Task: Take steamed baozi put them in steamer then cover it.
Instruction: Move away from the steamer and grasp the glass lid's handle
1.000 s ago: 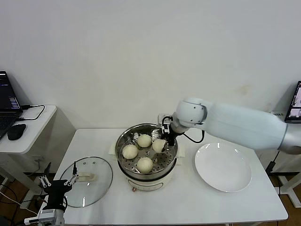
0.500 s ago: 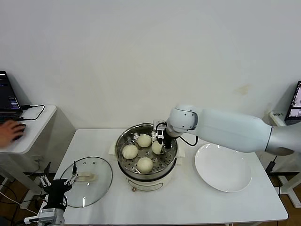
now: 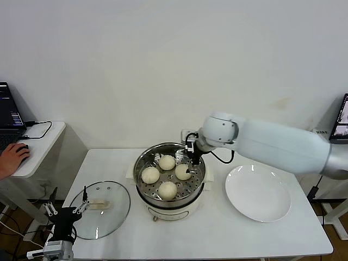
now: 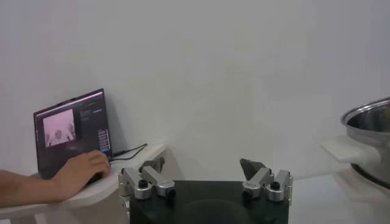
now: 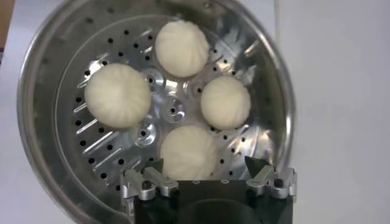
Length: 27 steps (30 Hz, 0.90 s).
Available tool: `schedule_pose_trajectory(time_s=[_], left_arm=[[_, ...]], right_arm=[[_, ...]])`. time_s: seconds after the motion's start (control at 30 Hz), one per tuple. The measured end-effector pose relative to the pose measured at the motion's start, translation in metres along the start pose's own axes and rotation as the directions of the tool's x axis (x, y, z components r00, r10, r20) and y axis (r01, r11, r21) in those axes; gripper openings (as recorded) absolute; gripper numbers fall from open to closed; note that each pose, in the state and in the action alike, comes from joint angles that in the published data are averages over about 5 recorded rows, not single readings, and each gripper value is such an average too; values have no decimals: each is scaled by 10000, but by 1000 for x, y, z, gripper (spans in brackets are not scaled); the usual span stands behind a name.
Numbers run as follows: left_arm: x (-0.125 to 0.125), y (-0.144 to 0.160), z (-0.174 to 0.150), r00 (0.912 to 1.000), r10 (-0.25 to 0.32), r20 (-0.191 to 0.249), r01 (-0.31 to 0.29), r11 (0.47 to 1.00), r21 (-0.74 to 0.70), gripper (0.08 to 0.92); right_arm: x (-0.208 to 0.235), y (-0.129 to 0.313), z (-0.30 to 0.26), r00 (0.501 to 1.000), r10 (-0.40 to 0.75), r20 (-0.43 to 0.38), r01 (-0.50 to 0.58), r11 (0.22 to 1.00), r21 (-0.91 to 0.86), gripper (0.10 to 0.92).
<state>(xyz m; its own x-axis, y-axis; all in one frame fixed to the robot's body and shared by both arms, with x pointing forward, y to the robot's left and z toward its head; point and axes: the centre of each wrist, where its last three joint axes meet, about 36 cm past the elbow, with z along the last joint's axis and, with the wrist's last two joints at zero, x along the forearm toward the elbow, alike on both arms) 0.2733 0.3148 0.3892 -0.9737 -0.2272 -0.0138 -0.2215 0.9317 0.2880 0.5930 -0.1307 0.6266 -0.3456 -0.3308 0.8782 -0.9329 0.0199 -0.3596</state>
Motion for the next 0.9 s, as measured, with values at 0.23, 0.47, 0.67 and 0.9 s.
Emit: schedule_pose_trajectory(time_s=[0.23, 0.47, 0.67, 0.9], left_arm=[[1, -1, 2, 10000, 17, -34, -17, 10000, 6, 823], [4, -4, 7, 10000, 41, -58, -41, 10000, 58, 823], [8, -8, 15, 9999, 99, -137, -97, 9999, 132, 823], [10, -12, 28, 9998, 145, -105, -149, 9992, -378, 823]], right_arm=[[13, 30, 51, 9691, 1800, 1686, -1568, 9773, -1424, 823], [-1, 79, 107, 8380, 4289, 3372, -3182, 8863, -3366, 823], [-21, 116, 142, 6570, 6311, 4124, -4193, 7605, -4958, 823], [-52, 176, 175, 4493, 8108, 3751, -4583, 5696, -6823, 823]])
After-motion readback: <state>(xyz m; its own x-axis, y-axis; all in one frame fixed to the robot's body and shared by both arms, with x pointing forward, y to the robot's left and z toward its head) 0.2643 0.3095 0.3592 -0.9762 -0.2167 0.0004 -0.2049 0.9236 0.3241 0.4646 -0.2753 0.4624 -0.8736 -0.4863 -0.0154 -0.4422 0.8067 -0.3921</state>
